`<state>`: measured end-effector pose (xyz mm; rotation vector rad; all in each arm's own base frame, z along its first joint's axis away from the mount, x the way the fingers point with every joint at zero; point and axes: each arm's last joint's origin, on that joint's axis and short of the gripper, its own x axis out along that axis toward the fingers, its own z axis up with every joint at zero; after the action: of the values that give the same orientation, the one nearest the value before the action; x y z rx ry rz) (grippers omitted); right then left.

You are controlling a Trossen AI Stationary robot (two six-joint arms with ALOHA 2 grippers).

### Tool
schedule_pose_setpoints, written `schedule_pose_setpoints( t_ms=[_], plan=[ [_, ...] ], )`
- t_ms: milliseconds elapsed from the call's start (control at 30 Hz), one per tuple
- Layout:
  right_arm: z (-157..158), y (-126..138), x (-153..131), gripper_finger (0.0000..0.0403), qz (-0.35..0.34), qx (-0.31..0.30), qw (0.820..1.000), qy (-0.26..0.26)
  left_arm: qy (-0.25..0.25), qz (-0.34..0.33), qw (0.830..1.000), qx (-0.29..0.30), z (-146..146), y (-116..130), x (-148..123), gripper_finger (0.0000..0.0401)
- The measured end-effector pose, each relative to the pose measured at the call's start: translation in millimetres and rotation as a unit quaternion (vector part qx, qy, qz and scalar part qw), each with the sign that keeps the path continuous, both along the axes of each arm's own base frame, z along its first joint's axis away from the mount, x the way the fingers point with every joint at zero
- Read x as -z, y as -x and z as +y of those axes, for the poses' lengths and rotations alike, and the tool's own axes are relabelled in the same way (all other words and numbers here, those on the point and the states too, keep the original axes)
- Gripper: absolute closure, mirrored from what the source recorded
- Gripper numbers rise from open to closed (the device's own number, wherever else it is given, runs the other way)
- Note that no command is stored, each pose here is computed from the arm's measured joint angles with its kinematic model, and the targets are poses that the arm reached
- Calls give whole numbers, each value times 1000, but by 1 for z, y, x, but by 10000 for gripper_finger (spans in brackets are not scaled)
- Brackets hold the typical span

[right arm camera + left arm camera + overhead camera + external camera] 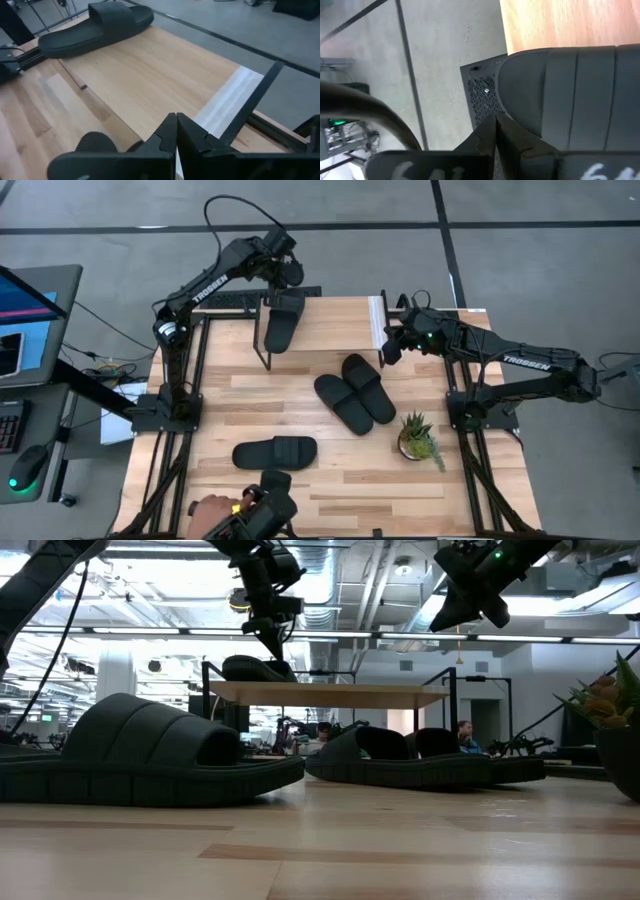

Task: Pick and place slides into the shelf
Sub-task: Put the black slipper on the shelf

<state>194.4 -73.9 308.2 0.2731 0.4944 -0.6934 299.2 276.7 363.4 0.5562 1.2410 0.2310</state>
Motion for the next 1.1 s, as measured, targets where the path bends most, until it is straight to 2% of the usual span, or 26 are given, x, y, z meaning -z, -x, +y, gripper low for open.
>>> schedule_pose_setpoints(
  t_ms=[267, 533, 700, 933, 1100],
  plan=[
    [0, 1, 1, 403, 8, -5, 1000, -2, 21, -11, 1000, 16, -1, 0, 1, 401],
    [0, 1, 1, 403, 10, -5, 1000, -2, 41, 26, 999, 8, 5, -13, 27, 401],
    [1, 1, 2, 403, 13, -10, 1000, -6, 41, 27, 999, 14, 7, -19, 33, 401],
    [1, 1, 2, 403, 14, -11, 1000, -7, 39, 36, 999, 4, 11, -15, 34, 401],
    [1, 1, 2, 403, 15, -11, 1000, -7, 60, 45, 997, 2, 12, -9, 36, 401]
  ],
)
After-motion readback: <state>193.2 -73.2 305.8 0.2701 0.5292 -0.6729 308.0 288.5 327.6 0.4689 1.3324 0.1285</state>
